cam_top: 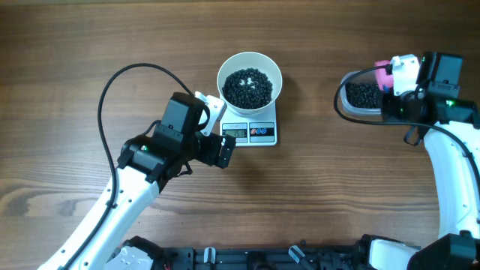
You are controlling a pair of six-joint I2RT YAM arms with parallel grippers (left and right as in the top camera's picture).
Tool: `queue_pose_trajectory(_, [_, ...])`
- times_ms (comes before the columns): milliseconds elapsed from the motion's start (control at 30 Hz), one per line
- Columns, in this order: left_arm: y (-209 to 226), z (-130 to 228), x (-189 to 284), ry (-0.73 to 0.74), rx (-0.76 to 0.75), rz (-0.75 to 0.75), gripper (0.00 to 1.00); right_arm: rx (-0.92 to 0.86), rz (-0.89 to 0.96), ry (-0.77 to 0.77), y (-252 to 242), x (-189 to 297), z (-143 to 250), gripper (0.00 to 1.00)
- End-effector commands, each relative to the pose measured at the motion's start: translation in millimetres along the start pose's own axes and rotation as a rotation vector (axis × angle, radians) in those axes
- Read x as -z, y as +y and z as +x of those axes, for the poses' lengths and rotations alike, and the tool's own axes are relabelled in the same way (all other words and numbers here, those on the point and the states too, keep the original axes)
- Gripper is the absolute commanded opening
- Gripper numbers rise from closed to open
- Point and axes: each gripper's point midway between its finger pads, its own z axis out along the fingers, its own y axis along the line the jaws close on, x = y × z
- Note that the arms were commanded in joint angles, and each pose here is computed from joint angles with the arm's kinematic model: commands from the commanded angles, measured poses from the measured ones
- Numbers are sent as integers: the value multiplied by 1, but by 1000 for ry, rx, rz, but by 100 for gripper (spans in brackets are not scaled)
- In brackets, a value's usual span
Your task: Scoop item into bowl and weigh 150g on scale
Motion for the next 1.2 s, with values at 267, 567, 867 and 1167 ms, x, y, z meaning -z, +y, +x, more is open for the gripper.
queue_pose_trajectory(267, [-1,-7,3,-17,-3,-2,100,-79,-147,-55,26,0,-11,4])
queue_pose_trajectory(567, [-1,-7,3,-17,-3,-2,100,-76,-159,-99,27,4,-20,4])
queue_pose_trajectory(867, [-1,-7,3,-17,-3,-2,100,-95,-175,-152,28,9,-32,4])
queue_pose_trajectory(1167, [-1,-7,3,-17,-3,-2,100,-164,-394,-422,55,53,-89,4])
